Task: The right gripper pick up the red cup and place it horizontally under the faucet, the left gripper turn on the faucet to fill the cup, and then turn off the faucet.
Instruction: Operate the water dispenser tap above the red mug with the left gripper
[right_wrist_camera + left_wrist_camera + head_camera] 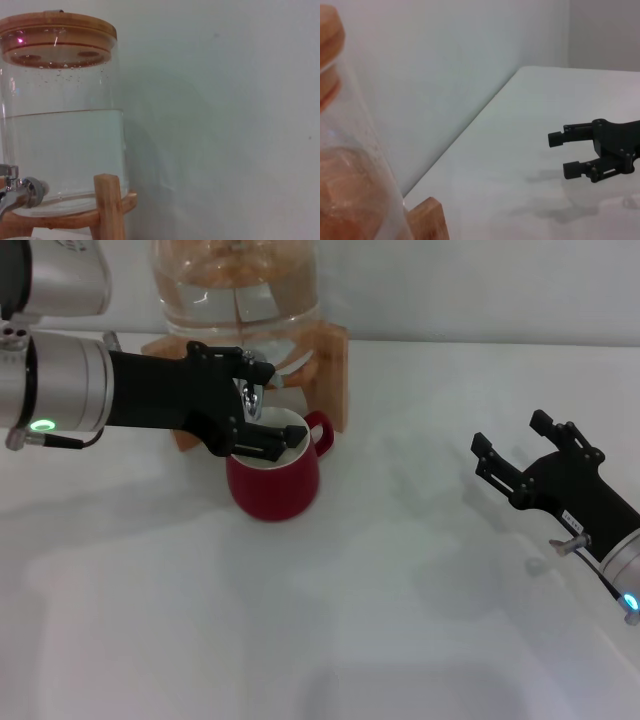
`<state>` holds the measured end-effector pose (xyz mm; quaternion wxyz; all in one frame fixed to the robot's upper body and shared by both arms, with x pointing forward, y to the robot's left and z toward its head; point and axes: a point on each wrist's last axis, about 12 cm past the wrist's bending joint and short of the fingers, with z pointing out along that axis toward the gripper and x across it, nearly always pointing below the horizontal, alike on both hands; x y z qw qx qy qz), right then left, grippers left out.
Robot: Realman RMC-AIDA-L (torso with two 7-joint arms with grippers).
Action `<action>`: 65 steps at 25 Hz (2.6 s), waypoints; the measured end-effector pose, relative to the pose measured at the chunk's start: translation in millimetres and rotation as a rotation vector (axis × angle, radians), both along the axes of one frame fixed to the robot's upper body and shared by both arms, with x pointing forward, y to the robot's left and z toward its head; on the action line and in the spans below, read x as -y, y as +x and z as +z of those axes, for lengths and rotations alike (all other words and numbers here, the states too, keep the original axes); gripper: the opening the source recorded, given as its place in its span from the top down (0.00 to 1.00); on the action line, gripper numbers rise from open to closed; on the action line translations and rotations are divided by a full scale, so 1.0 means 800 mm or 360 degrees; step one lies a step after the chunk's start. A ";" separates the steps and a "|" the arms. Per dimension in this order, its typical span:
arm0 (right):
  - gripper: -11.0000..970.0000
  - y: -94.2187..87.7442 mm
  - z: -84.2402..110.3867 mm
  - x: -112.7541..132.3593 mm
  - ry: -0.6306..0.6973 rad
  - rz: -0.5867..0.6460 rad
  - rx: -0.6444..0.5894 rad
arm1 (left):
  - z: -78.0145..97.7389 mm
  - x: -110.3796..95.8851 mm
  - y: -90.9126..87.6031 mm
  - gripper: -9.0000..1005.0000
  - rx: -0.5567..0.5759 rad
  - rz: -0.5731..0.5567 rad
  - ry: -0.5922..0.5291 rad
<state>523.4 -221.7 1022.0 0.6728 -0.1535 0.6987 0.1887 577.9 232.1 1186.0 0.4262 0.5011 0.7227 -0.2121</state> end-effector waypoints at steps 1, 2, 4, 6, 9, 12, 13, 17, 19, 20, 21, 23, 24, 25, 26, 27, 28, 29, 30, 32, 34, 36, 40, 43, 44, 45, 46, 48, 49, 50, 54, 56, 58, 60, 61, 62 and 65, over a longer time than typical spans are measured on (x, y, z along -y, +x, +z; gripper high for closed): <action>0.13 0.000 0.000 0.000 0.0000 -0.0001 0.0000 | 0.000 0.000 0.000 0.16 0.0000 0.0000 0.0002; 0.13 0.000 0.000 0.000 0.0001 -0.0001 0.0000 | 0.000 0.000 0.000 0.16 -0.0001 0.0000 0.0003; 0.13 0.000 0.000 0.000 0.0001 -0.0002 0.0000 | 0.000 0.000 0.001 0.16 0.0002 0.0002 0.0003; 0.13 0.000 0.000 0.000 0.0001 -0.0002 0.0000 | -0.001 0.000 0.001 0.16 0.0002 0.0004 0.0003; 0.13 0.001 0.000 0.000 0.0001 0.0000 0.0001 | -0.003 0.001 0.002 0.16 -0.0005 -0.0001 0.0004; 0.13 0.001 0.001 -0.001 0.0001 0.0001 0.0002 | -0.005 0.005 0.006 0.16 -0.0019 -0.0017 -0.0002; 0.13 0.001 0.001 -0.001 0.0001 0.0002 0.0003 | -0.006 0.007 0.008 0.16 -0.0022 -0.0024 -0.0003; 0.13 0.002 0.001 -0.001 0.0001 0.0003 0.0005 | -0.004 0.009 0.010 0.16 -0.0012 -0.0038 0.0001; 0.13 0.002 0.001 -0.001 0.0001 0.0001 0.0005 | -0.003 0.011 0.011 0.16 -0.0006 -0.0043 0.0000; 0.13 0.002 0.001 -0.001 0.0002 0.0001 0.0005 | -0.002 0.011 0.012 0.16 -0.0004 -0.0044 0.0000; 0.13 0.002 0.001 -0.001 0.0002 0.0001 0.0005 | -0.002 0.011 0.012 0.16 -0.0004 -0.0044 0.0000; 0.13 0.002 0.001 -0.001 0.0002 0.0000 0.0006 | -0.002 0.011 0.012 0.15 -0.0004 -0.0044 0.0000; 0.13 0.002 0.002 -0.001 0.0003 0.0000 0.0006 | -0.003 0.012 0.012 0.15 -0.0006 -0.0044 0.0000; 0.13 0.002 0.002 -0.001 0.0003 0.0000 0.0007 | -0.003 0.012 0.012 0.15 -0.0009 -0.0044 -0.0001; 0.13 0.003 0.002 0.000 0.0002 -0.0001 0.0008 | -0.004 0.012 0.013 0.15 -0.0011 -0.0044 -0.0002; 0.13 0.003 0.002 0.000 0.0002 -0.0001 0.0008 | -0.004 0.012 0.013 0.15 -0.0012 -0.0042 -0.0003; 0.13 0.003 0.002 0.000 0.0001 -0.0001 0.0009 | -0.004 0.012 0.013 0.15 -0.0012 -0.0041 -0.0003; 0.13 0.003 0.002 0.000 0.0000 -0.0001 0.0009 | -0.005 0.013 0.014 0.15 -0.0010 -0.0039 -0.0002; 0.13 0.003 0.002 0.000 0.0000 -0.0001 0.0009 | -0.005 0.013 0.014 0.16 -0.0007 -0.0037 -0.0001; 0.13 0.004 0.002 0.000 -0.0001 0.0000 0.0010 | -0.005 0.013 0.015 0.16 -0.0003 -0.0035 0.0000; 0.13 0.004 0.002 0.000 -0.0001 0.0000 0.0009 | -0.005 0.014 0.016 0.16 0.0002 -0.0036 0.0001; 0.13 0.004 0.002 0.000 -0.0002 -0.0002 0.0009 | -0.004 0.015 0.017 0.16 0.0007 -0.0041 0.0002; 0.13 0.004 0.002 0.001 -0.0002 -0.0004 0.0009 | -0.003 0.016 0.018 0.16 0.0014 -0.0041 0.0001; 0.13 0.004 0.002 0.001 -0.0001 -0.0006 0.0009 | -0.001 0.018 0.019 0.16 0.0024 -0.0040 0.0001; 0.13 0.004 0.002 0.001 -0.0001 -0.0007 0.0009 | -0.001 0.018 0.020 0.16 0.0027 -0.0038 0.0000; 0.13 0.004 0.002 0.001 -0.0001 -0.0007 0.0009 | -0.001 0.019 0.020 0.16 0.0029 -0.0038 0.0000; 0.13 0.004 0.002 0.001 -0.0001 -0.0007 0.0009 | -0.001 0.019 0.021 0.16 0.0028 -0.0038 -0.0001; 0.13 0.004 0.002 0.001 0.0000 -0.0008 0.0010 | -0.002 0.021 0.022 0.16 0.0023 -0.0044 -0.0002; 0.13 0.004 0.002 0.001 0.0000 -0.0008 0.0010 | -0.002 0.023 0.023 0.16 0.0019 -0.0049 -0.0003; 0.13 0.004 0.002 0.001 0.0000 -0.0008 0.0010 | -0.002 0.023 0.023 0.16 0.0017 -0.0051 -0.0003; 0.13 0.004 0.002 0.001 0.0000 -0.0008 0.0010 | -0.002 0.024 0.025 0.16 0.0029 -0.0048 -0.0001; 0.13 0.004 0.003 0.001 0.0002 -0.0009 0.0012 | -0.002 0.024 0.025 0.16 0.0033 -0.0046 0.0000; 0.13 0.004 0.003 0.001 0.0006 -0.0011 0.0019 | -0.002 0.024 0.025 0.16 0.0034 -0.0047 0.0000; 0.13 0.004 0.004 0.002 0.0008 -0.0011 0.0021 | -0.002 0.024 0.025 0.16 0.0035 -0.0048 0.0000; 0.13 0.004 0.004 0.002 0.0008 -0.0012 0.0022 | -0.002 0.024 0.025 0.15 0.0035 -0.0048 0.0000; 0.13 0.004 0.004 0.002 0.0008 -0.0012 0.0022 | -0.002 0.024 0.025 0.15 0.0035 -0.0048 0.0000; 0.13 0.004 0.004 0.002 0.0008 -0.0012 0.0022 | -0.002 0.024 0.025 0.16 0.0035 -0.0048 0.0000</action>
